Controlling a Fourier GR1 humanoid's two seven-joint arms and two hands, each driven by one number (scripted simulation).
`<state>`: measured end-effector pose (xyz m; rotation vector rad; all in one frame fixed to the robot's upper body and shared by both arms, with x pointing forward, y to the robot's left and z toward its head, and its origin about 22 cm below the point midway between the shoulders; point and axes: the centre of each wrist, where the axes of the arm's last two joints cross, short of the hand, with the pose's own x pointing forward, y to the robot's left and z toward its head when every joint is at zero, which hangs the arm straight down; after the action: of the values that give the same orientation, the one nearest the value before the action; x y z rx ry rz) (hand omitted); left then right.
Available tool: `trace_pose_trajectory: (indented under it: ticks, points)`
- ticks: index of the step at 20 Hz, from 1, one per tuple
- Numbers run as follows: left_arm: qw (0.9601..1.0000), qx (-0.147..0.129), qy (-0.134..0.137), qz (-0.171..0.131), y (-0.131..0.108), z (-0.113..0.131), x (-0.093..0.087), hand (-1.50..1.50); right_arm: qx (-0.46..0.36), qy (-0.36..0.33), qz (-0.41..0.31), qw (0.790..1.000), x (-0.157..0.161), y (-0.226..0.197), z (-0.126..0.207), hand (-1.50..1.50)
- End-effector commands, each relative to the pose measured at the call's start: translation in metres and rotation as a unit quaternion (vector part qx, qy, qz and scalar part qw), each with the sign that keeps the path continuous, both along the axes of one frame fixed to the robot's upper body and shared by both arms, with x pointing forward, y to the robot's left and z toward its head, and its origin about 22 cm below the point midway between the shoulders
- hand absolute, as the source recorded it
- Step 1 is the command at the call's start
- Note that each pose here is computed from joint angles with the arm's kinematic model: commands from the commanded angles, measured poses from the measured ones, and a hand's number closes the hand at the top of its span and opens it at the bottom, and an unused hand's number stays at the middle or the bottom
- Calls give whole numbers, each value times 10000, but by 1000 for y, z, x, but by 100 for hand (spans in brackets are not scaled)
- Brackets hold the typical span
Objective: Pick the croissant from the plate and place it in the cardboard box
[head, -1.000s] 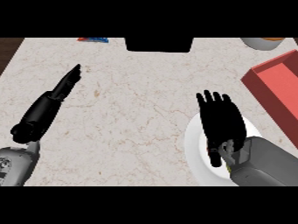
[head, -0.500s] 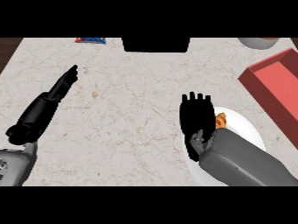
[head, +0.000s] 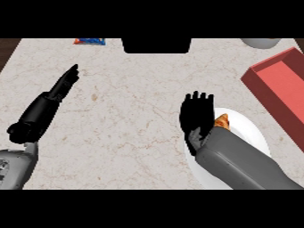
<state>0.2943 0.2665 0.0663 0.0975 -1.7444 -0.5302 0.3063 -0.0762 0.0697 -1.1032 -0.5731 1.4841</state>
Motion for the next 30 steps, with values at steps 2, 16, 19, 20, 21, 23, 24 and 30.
trace_pose_trajectory:
  ticks: [2, 16, 19, 20, 21, 23, 24, 30]
  points:
    - [10000, -41, 9, -16, -2, -5, 1, 0, -928, 19, -776, 9927, 4, 14, -15, -150]
    - [10000, -9, -11, -15, -5, -2, -11, 0, -816, 240, -817, 9930, -2, -13, -45, -150]
    - [10000, 27, -44, -26, -4, 0, -10, 0, -893, 241, -955, 9911, 12, -24, -40, -150]
    - [10000, -3, 22, -55, 8, -9, -1, 0, -923, 264, -1006, 9903, 8, -30, -49, -150]
    - [10000, -36, -15, 35, 15, 0, -4, 0, -996, 154, -1085, 9890, 8, -31, -51, -150]
    - [10000, 70, 23, 8, -5, 3, -10, 0, -1027, 187, -1153, 9878, 14, -44, -51, -150]
    - [10000, 55, -47, 20, 8, 1, 3, 0, -1059, 255, -1031, 9887, -1, -46, -58, -150]
    - [10000, -8, -41, 84, -5, 12, -1, 0, -938, 313, -1145, 9885, 8, -44, -52, -150]
